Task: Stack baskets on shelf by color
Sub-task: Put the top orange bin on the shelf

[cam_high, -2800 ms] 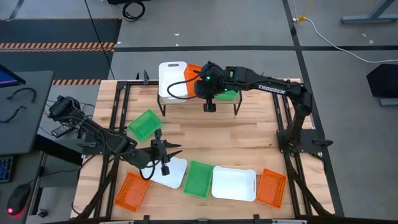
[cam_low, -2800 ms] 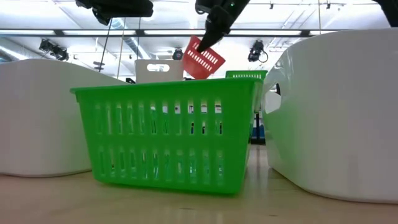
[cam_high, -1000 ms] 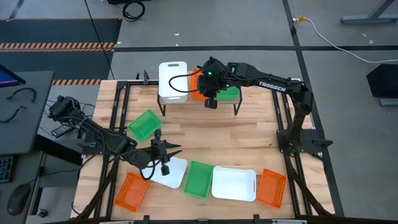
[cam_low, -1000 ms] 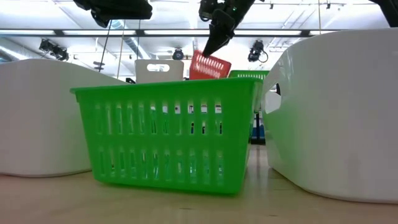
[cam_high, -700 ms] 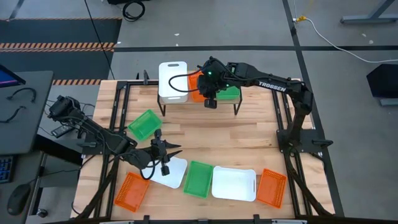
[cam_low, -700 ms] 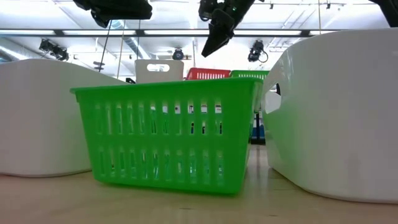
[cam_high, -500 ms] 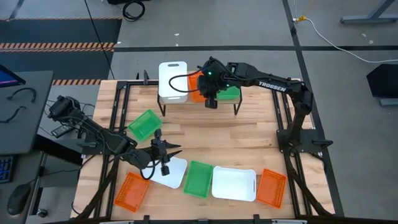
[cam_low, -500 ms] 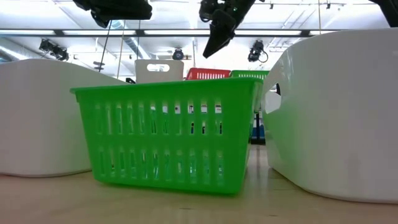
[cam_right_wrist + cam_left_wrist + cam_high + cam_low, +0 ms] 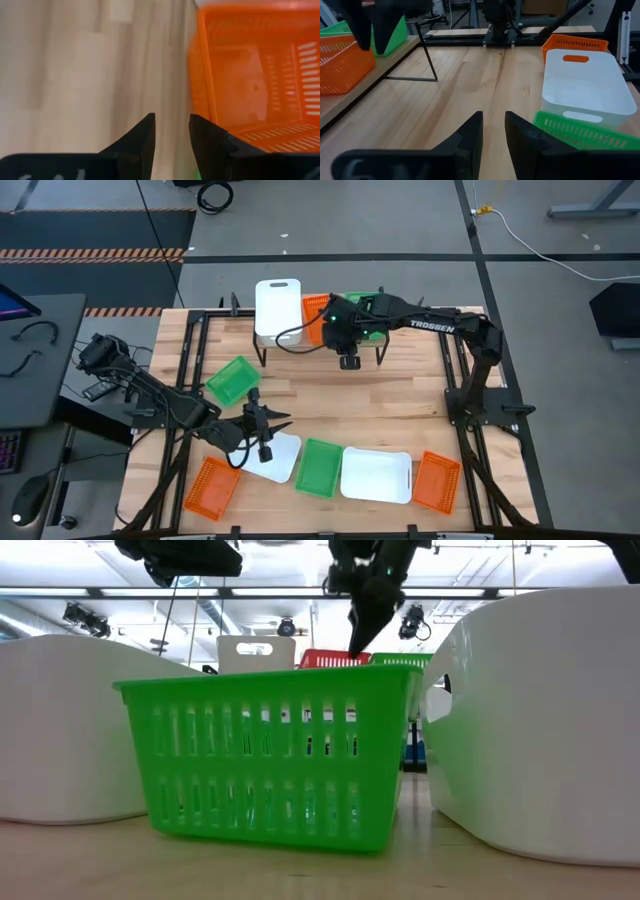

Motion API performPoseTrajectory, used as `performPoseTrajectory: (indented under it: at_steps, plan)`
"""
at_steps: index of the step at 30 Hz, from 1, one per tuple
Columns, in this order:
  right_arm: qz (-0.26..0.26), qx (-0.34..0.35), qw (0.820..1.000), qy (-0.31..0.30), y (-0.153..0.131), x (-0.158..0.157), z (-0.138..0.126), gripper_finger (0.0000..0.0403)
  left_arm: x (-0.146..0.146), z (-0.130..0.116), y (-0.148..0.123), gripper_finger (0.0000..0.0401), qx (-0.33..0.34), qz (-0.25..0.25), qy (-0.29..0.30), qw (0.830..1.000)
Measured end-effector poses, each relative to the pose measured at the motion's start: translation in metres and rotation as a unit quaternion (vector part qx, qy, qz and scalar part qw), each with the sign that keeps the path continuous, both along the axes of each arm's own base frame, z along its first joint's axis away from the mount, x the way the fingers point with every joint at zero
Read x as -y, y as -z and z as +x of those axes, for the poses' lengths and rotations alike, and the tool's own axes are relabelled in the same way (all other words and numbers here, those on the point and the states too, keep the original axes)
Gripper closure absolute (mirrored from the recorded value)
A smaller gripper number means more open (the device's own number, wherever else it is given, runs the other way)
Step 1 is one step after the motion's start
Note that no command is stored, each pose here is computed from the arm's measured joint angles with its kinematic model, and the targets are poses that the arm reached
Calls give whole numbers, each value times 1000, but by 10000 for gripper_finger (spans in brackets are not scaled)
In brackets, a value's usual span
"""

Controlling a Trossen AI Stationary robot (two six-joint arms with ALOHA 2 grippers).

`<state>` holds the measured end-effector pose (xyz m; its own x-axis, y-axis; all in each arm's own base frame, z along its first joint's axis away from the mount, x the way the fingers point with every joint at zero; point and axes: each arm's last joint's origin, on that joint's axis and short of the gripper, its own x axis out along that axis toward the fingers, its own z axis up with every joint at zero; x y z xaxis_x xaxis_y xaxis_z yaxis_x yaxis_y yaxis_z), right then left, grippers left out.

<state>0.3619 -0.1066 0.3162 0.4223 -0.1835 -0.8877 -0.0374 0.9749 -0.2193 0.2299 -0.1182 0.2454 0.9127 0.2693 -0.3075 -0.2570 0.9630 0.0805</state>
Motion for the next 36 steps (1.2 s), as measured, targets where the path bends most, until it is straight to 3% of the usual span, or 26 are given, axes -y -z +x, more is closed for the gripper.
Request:
performPoseTrajectory:
  at_steps: [15,23,29,36]
  plan:
    - [-23,48,998,-33,2,-3,11,279,0,0,0,312,-2,4,1,1000]
    - [-46,83,994,-56,-17,-10,6,279,0,-1,1,318,-8,6,0,1000]
    - [-97,83,990,-53,-32,-6,-6,279,0,-1,1,313,-9,7,0,1000]
    - [-58,46,996,-43,-25,7,-17,279,-1,-1,2,317,-10,6,0,1000]
